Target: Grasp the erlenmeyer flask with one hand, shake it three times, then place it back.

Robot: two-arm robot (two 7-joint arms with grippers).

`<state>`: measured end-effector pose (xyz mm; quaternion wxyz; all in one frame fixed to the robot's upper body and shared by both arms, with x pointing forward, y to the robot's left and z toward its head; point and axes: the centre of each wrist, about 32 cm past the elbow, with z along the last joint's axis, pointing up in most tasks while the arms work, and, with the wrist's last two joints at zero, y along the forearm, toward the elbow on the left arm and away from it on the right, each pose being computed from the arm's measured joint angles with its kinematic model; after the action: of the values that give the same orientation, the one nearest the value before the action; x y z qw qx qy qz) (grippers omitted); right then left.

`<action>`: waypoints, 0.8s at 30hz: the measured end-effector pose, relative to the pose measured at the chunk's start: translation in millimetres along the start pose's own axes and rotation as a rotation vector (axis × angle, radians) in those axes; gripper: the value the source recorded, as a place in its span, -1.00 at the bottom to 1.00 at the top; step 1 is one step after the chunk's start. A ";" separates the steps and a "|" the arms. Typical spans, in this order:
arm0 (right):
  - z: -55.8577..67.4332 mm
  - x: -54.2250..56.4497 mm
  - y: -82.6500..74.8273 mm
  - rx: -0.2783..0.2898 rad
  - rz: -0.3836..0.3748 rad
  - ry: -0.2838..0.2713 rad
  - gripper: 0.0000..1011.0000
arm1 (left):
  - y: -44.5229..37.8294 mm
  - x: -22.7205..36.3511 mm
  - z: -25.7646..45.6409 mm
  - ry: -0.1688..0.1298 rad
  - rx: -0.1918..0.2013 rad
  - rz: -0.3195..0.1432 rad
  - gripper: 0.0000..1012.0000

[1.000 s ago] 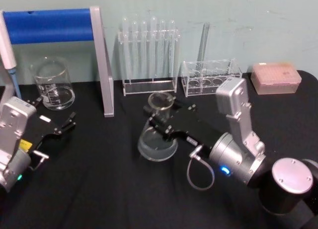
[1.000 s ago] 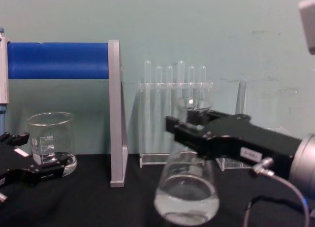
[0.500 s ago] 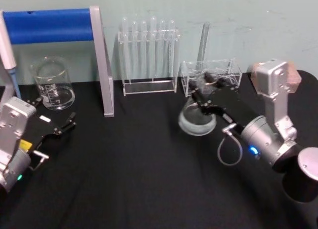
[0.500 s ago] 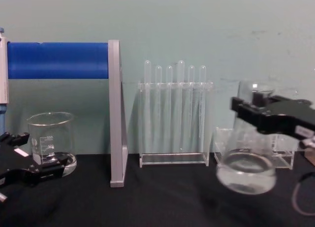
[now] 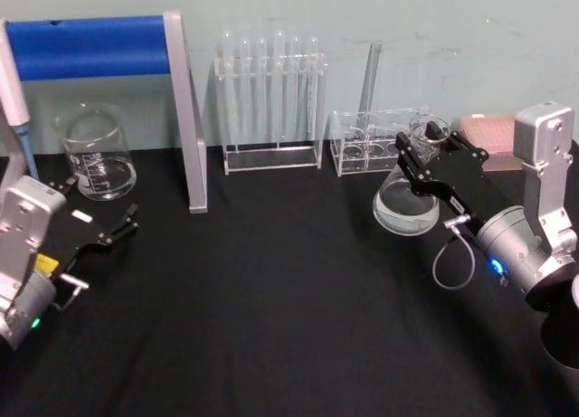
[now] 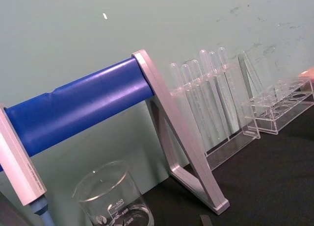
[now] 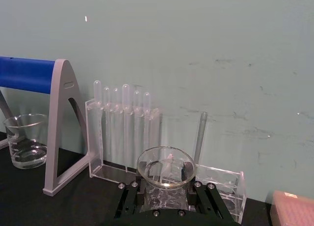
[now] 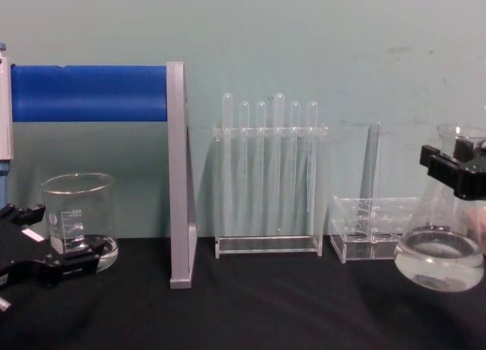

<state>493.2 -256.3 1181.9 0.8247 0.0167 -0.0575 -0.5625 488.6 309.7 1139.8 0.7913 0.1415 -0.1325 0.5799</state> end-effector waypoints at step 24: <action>-1.2 -60.2 10.2 -0.021 0.323 0.012 -0.11 | 0.0 0.0 0.0 0.000 0.000 0.000 0.98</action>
<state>481.1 -196.6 1177.1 0.9049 0.0021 -0.0485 -0.4229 488.6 309.7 1139.8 0.7913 0.1415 -0.1324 0.5799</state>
